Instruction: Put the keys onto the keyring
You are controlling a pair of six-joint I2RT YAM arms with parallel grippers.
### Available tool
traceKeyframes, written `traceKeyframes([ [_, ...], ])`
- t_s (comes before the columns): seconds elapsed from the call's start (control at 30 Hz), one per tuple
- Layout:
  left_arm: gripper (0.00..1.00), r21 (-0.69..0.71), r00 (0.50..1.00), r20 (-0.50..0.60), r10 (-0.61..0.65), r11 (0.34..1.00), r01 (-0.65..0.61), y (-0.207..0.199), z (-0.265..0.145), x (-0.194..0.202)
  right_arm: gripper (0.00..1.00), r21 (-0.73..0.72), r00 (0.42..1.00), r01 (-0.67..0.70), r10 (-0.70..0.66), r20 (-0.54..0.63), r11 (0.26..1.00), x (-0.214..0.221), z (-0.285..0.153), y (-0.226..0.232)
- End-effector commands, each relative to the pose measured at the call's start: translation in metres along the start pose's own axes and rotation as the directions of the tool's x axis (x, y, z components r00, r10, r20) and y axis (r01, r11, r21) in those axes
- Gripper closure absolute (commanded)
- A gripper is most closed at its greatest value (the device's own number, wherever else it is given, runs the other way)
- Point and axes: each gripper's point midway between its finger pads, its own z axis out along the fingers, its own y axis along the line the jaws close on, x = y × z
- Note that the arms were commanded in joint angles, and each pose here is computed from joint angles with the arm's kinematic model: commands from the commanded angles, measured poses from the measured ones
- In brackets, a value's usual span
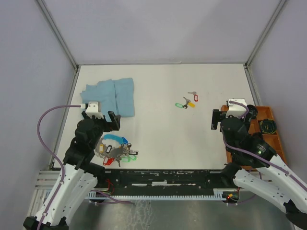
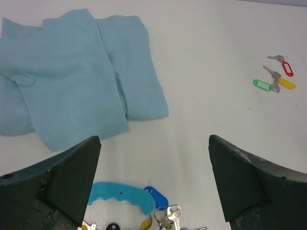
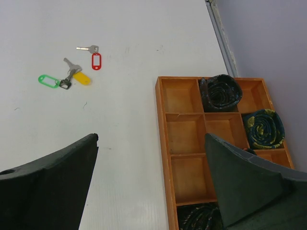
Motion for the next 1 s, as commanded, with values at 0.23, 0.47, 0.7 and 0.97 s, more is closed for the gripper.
traceKeyframes([
  [0.23,0.01,0.03,0.997,0.021,-0.08,0.996,0.079,-0.009,0.0,-0.011,0.0,-0.009,0.999,-0.03,0.03,0.027,1.0,-0.009,-0.001,0.001],
  [0.47,0.01,-0.012,0.981,-0.024,-0.193,0.981,0.193,-0.008,0.001,-0.005,0.0,-0.09,1.0,-0.01,0.01,-0.008,0.996,-0.003,-0.003,0.015],
  [0.7,0.01,0.041,0.934,-0.159,-0.321,0.943,0.331,-0.031,-0.004,0.014,0.0,-0.145,0.999,-0.031,0.027,-0.027,0.989,0.005,-0.003,0.026],
  [0.97,0.02,-0.218,0.829,-0.261,-0.494,0.867,0.448,-0.005,0.0,0.082,0.0,-0.162,0.999,-0.023,0.015,-0.05,0.987,0.013,-0.002,0.031],
])
